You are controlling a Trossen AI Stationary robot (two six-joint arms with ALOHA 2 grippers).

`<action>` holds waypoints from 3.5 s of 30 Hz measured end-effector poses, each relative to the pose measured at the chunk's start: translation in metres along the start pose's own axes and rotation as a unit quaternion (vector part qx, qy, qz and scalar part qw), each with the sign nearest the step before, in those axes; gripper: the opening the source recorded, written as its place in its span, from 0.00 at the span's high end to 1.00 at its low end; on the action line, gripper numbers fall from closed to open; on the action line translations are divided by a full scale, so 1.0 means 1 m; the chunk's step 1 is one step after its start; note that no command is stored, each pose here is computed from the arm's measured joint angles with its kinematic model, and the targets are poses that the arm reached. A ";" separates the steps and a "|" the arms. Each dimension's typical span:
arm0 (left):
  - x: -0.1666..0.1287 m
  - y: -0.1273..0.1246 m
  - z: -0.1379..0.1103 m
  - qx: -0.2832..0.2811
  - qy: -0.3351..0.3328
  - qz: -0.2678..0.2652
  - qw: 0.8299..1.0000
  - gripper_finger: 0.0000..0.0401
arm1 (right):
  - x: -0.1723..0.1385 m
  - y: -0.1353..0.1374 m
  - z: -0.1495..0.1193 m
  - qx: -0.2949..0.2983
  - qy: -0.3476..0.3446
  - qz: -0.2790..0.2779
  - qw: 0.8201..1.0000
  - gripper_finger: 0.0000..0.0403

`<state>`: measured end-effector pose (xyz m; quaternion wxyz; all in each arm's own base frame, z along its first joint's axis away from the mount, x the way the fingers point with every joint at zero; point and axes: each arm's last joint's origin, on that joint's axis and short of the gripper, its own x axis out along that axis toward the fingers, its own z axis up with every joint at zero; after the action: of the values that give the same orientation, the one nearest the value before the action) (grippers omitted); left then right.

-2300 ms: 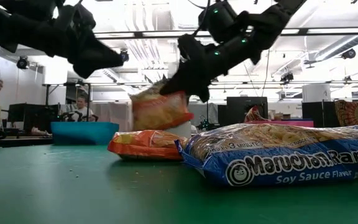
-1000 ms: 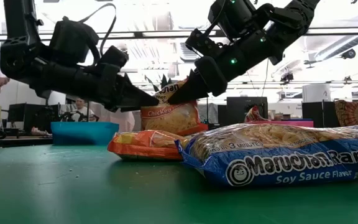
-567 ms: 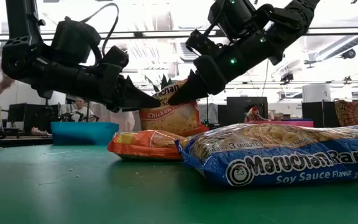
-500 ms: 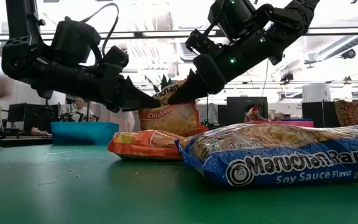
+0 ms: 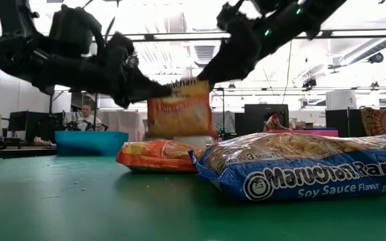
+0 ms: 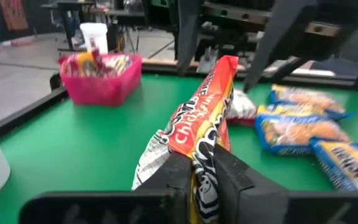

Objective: Sort Maruchan noodles
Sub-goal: Put the orange noodle pack into the yellow bin

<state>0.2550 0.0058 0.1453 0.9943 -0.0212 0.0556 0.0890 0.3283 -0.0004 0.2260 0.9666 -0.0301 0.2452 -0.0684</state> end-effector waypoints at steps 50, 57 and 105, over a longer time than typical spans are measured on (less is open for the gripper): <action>-0.071 -0.084 0.189 -0.072 0.647 0.052 0.757 1.00 | -0.072 -0.011 -0.003 0.059 -0.015 0.002 0.998 0.41; -0.069 -0.086 0.187 -0.068 0.650 0.053 0.755 1.00 | -0.072 -0.011 -0.003 0.059 -0.016 0.002 0.998 0.41; -0.089 -0.095 0.119 -0.020 0.728 -0.036 0.684 1.00 | -0.054 -0.008 -0.009 0.056 -0.003 0.000 0.998 0.41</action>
<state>0.1981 -0.0965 0.2763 0.6427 -0.1013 0.7593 0.0107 0.2757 -0.0006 0.2442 0.9676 0.0244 0.2378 -0.0815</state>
